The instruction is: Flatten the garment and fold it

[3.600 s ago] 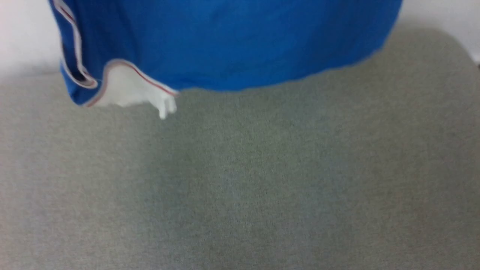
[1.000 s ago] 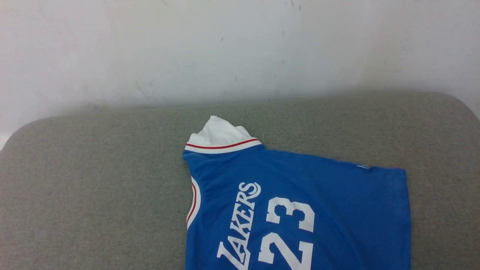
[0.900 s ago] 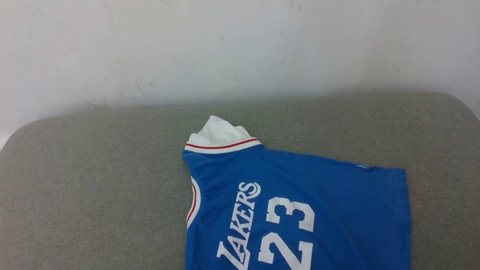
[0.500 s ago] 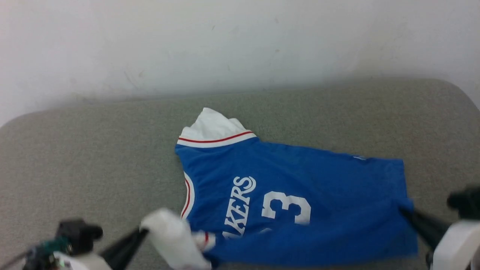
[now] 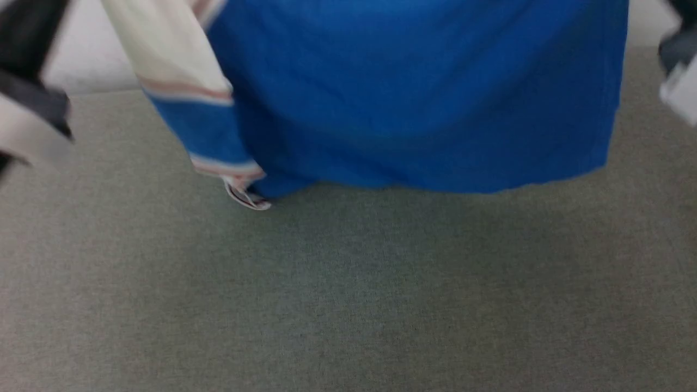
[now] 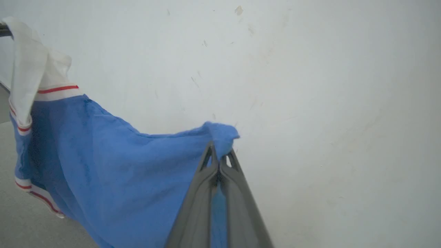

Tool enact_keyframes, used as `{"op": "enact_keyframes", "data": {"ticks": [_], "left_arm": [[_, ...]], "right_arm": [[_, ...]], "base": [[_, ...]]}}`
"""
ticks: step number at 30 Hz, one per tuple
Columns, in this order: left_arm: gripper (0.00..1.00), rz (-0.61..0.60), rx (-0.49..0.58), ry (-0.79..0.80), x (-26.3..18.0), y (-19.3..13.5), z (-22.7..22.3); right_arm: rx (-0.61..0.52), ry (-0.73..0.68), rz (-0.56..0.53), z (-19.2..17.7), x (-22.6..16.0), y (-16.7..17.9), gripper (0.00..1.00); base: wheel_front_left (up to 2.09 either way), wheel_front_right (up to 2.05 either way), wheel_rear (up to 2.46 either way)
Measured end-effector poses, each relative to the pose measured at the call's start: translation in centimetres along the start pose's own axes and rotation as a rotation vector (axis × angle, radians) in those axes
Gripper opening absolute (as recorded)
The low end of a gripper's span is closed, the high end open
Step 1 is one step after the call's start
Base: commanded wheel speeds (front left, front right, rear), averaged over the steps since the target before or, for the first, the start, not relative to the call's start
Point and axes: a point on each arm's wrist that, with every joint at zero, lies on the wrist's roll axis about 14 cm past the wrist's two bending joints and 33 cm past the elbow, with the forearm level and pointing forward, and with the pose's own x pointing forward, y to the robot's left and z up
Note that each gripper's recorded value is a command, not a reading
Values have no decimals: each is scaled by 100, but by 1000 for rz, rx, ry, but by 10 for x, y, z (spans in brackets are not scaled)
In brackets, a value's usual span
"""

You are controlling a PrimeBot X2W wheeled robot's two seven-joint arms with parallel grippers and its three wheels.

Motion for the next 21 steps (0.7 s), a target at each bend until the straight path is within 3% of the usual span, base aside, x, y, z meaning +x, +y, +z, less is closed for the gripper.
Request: {"op": "enact_keyframes", "data": {"ticks": [11,16,21], "left_arm": [[0,121,187,-257,111,70,69],[0,134,223,-301,149,81,63],[0,92,212,-351,178,76,42]], "right_arm": [[-49,-88,-191,12,104,-84,0],[-109,-122,-247,4,139,-106,0],[-160,-98,-250,-31,167,-115,0]], "base": [[0,0,0],[0,0,0],[0,0,0]]}}
